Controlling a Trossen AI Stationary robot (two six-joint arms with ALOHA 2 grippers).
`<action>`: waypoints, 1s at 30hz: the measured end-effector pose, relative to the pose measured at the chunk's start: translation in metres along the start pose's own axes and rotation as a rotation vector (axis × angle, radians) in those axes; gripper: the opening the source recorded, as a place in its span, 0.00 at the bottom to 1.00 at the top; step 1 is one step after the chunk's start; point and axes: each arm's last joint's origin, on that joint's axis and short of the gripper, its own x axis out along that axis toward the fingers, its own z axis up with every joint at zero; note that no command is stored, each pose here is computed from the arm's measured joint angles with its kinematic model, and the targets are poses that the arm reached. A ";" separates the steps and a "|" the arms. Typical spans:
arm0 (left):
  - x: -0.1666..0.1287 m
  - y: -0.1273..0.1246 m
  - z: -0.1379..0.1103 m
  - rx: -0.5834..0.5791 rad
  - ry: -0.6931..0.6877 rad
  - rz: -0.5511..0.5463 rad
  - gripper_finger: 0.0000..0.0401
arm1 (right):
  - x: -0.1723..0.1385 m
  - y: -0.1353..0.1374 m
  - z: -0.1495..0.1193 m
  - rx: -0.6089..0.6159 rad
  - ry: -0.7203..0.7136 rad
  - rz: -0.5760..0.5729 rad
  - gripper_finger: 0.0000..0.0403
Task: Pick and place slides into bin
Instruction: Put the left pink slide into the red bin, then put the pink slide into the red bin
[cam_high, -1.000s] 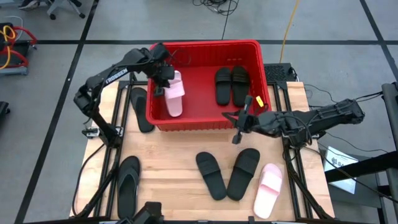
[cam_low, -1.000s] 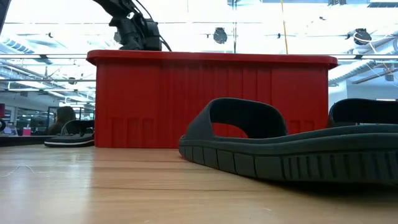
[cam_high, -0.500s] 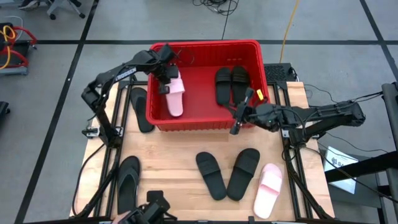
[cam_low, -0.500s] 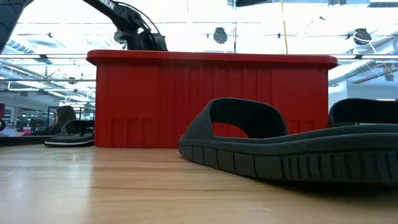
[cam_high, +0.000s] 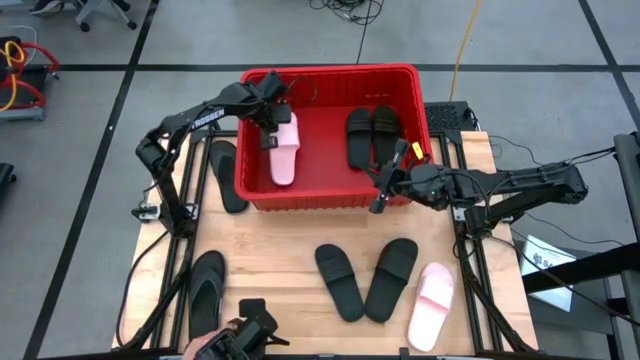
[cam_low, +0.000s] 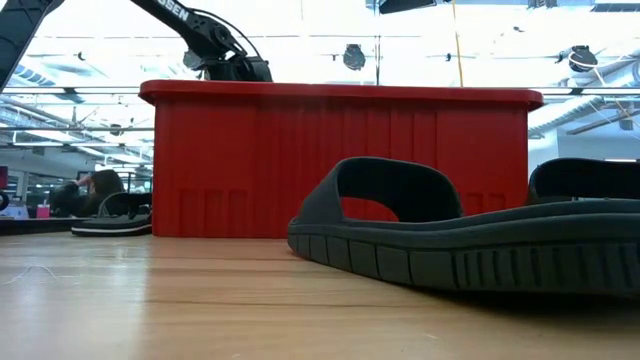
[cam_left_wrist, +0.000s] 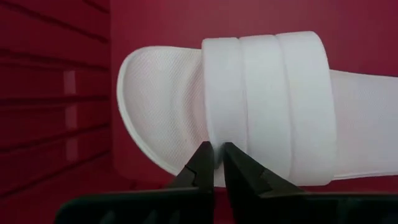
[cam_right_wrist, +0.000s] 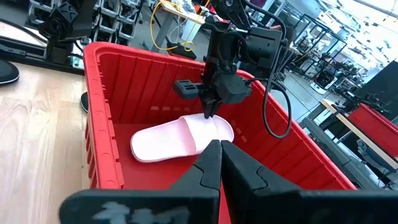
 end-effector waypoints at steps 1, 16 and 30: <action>0.000 0.000 0.000 -0.002 0.000 0.001 0.06 | 0.000 0.000 0.000 0.000 0.000 0.000 0.00; 0.000 0.000 -0.001 -0.046 0.022 0.028 0.32 | 0.000 0.000 0.000 0.002 0.000 -0.001 0.00; -0.128 -0.034 -0.002 -0.234 -0.268 0.180 0.33 | -0.054 -0.012 0.011 -0.031 0.104 0.113 0.00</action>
